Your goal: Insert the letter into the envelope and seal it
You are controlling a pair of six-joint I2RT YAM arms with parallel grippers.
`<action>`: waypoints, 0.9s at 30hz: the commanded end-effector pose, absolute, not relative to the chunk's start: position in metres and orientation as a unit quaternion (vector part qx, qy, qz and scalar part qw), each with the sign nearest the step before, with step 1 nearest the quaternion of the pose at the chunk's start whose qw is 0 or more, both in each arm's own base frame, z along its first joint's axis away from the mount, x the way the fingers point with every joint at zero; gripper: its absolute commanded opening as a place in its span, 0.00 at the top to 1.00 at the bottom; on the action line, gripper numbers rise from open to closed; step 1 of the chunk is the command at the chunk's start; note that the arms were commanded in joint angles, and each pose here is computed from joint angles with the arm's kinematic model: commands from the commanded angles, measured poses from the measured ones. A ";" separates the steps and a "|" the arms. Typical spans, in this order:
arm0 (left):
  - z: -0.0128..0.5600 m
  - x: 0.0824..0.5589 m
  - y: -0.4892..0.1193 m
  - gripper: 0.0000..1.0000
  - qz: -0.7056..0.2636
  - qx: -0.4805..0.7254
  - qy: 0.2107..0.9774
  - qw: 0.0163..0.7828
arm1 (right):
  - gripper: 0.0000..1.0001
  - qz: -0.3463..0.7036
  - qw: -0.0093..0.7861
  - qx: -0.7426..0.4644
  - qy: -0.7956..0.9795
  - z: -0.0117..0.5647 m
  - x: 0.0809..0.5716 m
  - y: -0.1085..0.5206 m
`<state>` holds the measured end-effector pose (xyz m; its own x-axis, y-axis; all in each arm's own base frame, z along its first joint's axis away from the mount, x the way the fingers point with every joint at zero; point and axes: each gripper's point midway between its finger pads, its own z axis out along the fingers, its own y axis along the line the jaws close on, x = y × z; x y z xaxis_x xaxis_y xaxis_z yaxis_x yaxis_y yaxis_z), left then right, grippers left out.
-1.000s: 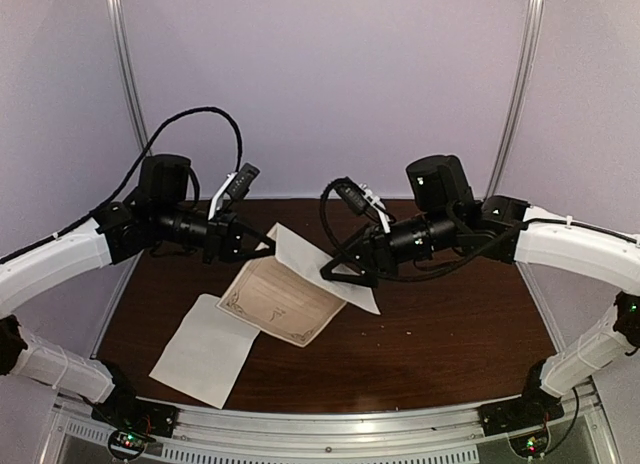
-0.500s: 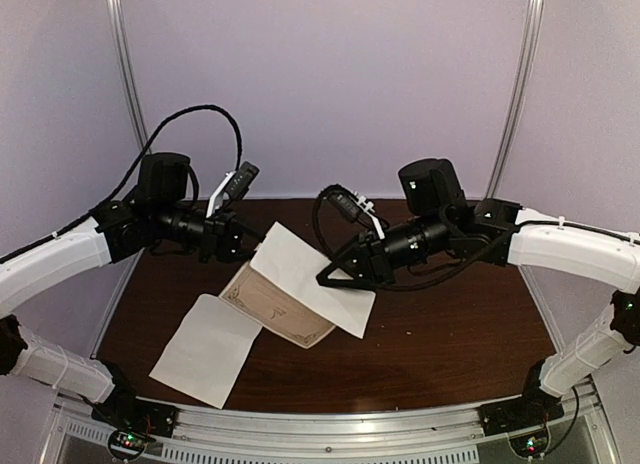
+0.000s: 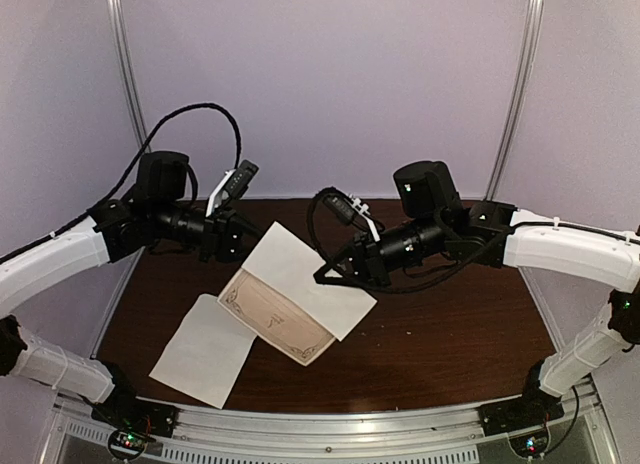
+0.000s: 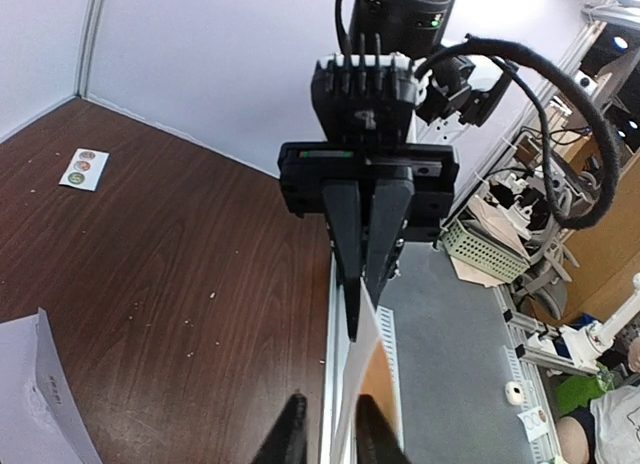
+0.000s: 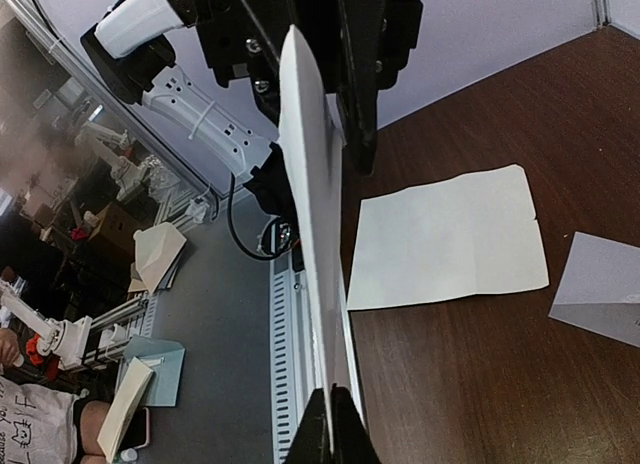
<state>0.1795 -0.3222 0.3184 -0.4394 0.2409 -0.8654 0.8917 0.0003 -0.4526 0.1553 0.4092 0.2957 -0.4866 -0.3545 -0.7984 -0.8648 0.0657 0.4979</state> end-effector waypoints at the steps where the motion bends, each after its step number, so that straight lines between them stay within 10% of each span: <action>1: 0.358 0.183 -0.311 0.69 -0.521 0.431 0.635 0.373 | 1.00 0.510 0.281 -0.439 0.685 0.311 0.160 0.406; 10: 0.388 0.179 -0.297 0.19 -0.507 0.416 0.631 0.414 | 1.00 0.497 0.279 -0.438 0.695 0.305 0.162 0.402; 27: 0.343 0.186 -0.335 0.24 -0.535 0.446 0.643 0.319 | 1.00 0.503 0.257 -0.452 0.690 0.304 0.154 0.406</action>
<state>0.1977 -0.3275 0.3252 -0.4484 0.2377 -0.8616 0.8938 0.1248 -0.4307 0.1557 0.4055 0.2922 -0.4823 -0.3693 -0.7944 -0.8700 0.0958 0.4837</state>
